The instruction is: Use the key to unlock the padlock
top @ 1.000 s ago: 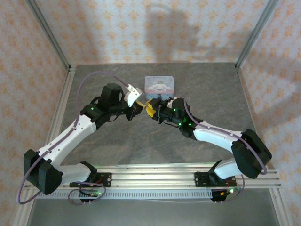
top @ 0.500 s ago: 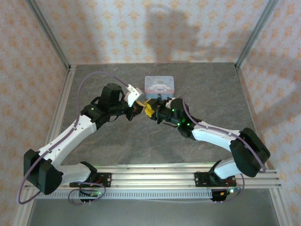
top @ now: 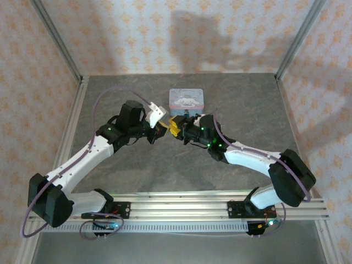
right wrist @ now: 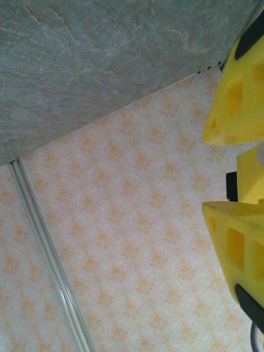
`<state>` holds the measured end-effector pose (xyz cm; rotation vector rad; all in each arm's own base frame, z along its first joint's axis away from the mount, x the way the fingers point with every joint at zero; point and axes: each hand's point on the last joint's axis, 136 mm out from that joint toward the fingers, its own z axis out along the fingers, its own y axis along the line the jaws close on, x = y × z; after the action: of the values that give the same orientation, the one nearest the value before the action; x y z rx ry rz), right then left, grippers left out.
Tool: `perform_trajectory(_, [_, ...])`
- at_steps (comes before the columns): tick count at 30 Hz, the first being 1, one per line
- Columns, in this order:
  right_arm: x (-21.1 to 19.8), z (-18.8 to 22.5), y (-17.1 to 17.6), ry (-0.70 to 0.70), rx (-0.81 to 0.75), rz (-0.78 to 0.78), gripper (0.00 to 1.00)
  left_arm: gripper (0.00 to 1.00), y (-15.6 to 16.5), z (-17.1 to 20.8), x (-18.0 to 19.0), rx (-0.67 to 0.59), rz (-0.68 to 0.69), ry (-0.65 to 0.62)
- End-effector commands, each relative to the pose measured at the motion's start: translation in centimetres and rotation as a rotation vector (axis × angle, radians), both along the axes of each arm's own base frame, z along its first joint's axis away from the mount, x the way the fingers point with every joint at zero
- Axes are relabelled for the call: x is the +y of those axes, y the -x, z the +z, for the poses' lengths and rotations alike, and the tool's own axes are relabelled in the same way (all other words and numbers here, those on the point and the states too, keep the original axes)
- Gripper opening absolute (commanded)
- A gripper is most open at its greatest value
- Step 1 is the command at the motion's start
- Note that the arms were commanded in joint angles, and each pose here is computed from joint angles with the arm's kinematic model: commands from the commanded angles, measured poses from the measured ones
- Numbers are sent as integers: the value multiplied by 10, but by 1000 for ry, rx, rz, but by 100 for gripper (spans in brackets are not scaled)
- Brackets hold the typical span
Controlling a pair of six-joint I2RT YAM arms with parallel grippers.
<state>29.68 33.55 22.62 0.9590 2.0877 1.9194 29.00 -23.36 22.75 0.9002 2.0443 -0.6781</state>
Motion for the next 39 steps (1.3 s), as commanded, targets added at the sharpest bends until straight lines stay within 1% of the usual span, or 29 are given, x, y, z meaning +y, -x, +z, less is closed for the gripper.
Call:
perform_trajectory(1, [4,32,-3,-72,-60,-7,33,0,-4,6,5,-34,24,8])
perform_trajectory(5, [3,20,-2,-38,-39,-5,33,0,-4,13,5,-51,27,20])
perform_trajectory(16, [3,24,-3,-87,-21,-15,33,0,-10,37,0,-136,46,118])
perform_trajectory(33, [4,29,-4,-124,-18,-19,33,0,-12,30,-1,-136,45,109])
perform_trajectory(39, [6,29,-2,-135,-15,-13,37,0,-11,33,0,-154,47,115])
